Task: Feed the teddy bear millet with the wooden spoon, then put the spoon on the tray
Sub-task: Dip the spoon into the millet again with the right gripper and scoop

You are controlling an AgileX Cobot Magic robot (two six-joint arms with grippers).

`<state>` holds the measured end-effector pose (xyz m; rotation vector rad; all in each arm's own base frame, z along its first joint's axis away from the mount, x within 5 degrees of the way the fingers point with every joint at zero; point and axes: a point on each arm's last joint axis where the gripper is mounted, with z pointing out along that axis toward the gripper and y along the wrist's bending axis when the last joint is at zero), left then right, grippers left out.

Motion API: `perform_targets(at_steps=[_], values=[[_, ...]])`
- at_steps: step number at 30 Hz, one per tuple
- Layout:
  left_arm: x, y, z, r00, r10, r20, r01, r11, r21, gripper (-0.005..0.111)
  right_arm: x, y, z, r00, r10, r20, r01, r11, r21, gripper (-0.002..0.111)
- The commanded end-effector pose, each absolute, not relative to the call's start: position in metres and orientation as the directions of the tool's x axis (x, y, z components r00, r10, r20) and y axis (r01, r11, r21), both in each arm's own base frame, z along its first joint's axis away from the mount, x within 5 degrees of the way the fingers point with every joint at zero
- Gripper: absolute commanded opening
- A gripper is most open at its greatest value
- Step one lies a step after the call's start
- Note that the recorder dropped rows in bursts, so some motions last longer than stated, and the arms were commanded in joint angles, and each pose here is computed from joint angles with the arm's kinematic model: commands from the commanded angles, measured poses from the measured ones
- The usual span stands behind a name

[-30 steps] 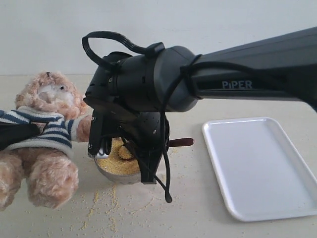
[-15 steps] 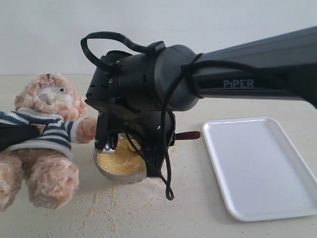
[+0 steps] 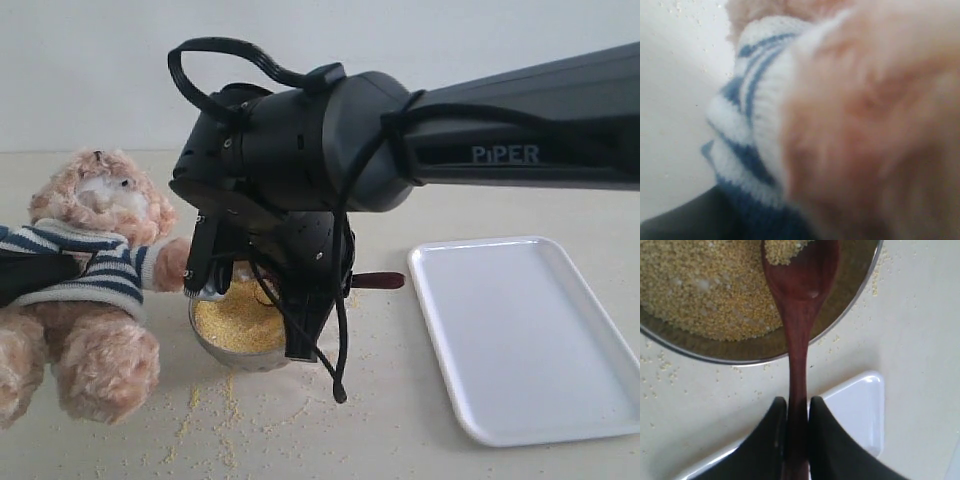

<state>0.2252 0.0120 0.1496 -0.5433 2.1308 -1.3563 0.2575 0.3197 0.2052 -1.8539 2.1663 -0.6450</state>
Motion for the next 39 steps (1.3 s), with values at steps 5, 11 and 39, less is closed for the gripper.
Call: perform_targets(at_steps=[5, 11, 39], values=[[0.227, 0.013, 0.153, -0.755, -0.589, -0.287, 0.010, 0.428, -0.904, 0.005, 0.255, 0.327, 0.222, -0.260, -0.960, -0.103, -0.851, 0.279, -0.446, 0.000], [0.227, 0.013, 0.153, -0.755, -0.584, -0.298, 0.019, 0.435, -0.900, 0.005, 0.249, 0.323, 0.222, -0.280, -0.959, -0.054, -0.874, 0.278, -0.400, 0.000], [0.221, 0.007, 0.156, -0.825, -0.518, -0.227, 0.023, 0.371, -0.928, 0.005, 0.238, 0.319, 0.244, -0.395, -0.905, -0.157, -0.857, 0.425, -0.291, 0.000]])
